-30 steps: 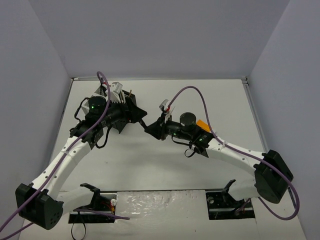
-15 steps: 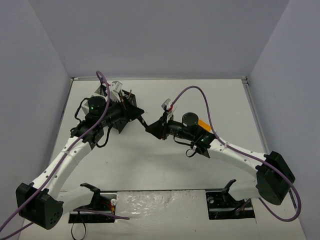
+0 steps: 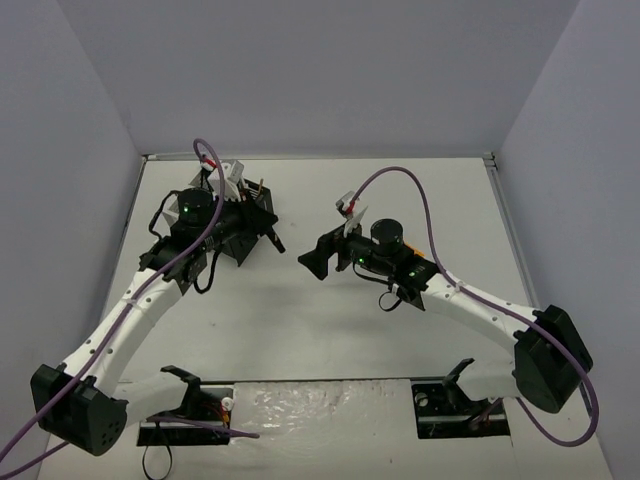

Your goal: Organize the makeup

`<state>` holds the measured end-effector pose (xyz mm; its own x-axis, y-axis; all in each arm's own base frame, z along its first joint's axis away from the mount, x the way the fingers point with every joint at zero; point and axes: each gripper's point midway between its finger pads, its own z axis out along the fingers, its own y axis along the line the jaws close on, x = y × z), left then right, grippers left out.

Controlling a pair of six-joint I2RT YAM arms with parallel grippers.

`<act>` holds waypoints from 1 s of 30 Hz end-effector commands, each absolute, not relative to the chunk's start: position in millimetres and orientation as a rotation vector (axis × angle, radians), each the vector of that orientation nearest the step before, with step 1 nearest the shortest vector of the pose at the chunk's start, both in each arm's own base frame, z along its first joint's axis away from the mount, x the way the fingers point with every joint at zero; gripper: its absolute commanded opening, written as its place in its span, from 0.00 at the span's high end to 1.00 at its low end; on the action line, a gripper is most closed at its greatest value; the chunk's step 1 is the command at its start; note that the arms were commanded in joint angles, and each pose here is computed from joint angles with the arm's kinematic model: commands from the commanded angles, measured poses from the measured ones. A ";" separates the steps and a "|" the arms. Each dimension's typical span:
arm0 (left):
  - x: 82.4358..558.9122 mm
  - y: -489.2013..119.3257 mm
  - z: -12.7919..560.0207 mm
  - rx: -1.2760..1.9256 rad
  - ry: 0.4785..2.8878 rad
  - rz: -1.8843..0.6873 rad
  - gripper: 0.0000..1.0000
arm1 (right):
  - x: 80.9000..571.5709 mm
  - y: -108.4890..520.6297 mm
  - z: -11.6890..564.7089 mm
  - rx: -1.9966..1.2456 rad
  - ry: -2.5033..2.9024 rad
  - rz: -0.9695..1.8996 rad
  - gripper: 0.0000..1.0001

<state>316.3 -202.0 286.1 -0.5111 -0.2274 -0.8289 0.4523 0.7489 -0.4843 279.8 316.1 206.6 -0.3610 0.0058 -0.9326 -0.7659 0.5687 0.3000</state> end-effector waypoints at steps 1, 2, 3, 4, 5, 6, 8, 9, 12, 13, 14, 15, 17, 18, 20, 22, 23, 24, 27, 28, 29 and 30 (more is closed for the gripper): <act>365.6 -141.5 338.9 0.071 1.775 -0.423 1.00 | 308.4 273.8 234.5 -0.499 1.726 0.736 0.02; 373.9 -131.6 340.9 0.042 1.763 -0.374 1.00 | 313.7 262.3 230.7 -0.461 1.742 0.687 0.01; 383.6 -121.8 341.3 0.012 1.752 -0.323 1.00 | 317.4 251.5 228.6 -0.432 1.756 0.646 0.01; 393.4 -112.6 339.2 -0.015 1.746 -0.282 1.00 | 319.9 242.5 226.7 -0.411 1.769 0.611 0.01; 401.5 -103.8 335.6 -0.036 1.749 -0.257 1.00 | 321.9 234.9 223.1 -0.392 1.784 0.573 0.01; 409.8 -92.1 337.3 -0.064 1.729 -0.231 1.00 | 323.3 228.8 225.0 -0.374 1.784 0.552 0.01; 426.7 -81.4 334.1 -0.093 1.708 -0.205 1.00 | 324.5 217.6 224.2 -0.348 1.793 0.506 0.01; 436.1 -73.8 327.4 -0.109 1.711 -0.187 1.00 | 324.8 212.8 223.0 -0.334 1.800 0.487 0.01; 456.5 -64.2 307.3 -0.109 1.730 -0.163 1.00 | 324.0 206.3 218.7 -0.319 1.814 0.461 0.01; 463.2 -61.5 301.4 -0.107 1.732 -0.153 1.00 | 323.1 205.1 217.4 -0.316 1.818 0.459 0.01; 469.1 -59.8 295.8 -0.103 1.733 -0.144 1.00 | 322.3 204.1 216.0 -0.315 1.822 0.458 0.01; 474.2 -58.9 290.4 -0.098 1.733 -0.137 1.00 | 321.5 203.2 214.4 -0.315 1.826 0.456 0.01; 483.1 -61.3 277.1 -0.080 1.745 -0.133 1.00 | 320.9 199.4 213.2 -0.304 1.833 0.445 0.01; 485.8 -61.3 276.4 -0.078 1.739 -0.130 1.00 | 322.1 194.6 213.4 -0.285 1.831 0.421 0.01; 491.1 -57.5 266.4 -0.087 1.750 -0.101 1.00 | 322.4 189.3 211.6 -0.270 1.838 0.399 0.01; 493.6 -52.3 259.1 -0.103 1.750 -0.070 1.00 | 322.9 181.2 209.3 -0.240 1.849 0.365 0.01; 494.8 -51.2 255.9 -0.101 1.746 -0.060 1.00 | 323.8 176.7 208.1 -0.221 1.856 0.348 0.01; 495.8 -50.5 252.8 -0.097 1.745 -0.052 1.00 | 324.8 172.4 206.9 -0.202 1.862 0.331 0.01; 497.6 -49.6 238.2 -0.091 1.774 -0.037 1.00 | 325.9 165.8 199.6 -0.174 1.893 0.305 0.01; 498.0 -48.8 233.9 -0.092 1.778 -0.030 0.99 | 326.3 164.2 198.0 -0.166 1.898 0.302 0.01; 498.1 -47.9 231.9 -0.093 1.775 -0.022 0.98 | 326.8 162.7 196.8 -0.160 1.901 0.299 0.01; 497.3 -46.3 225.8 -0.095 1.784 -0.013 0.96 | 326.7 162.4 196.5 -0.158 1.902 0.300 0.01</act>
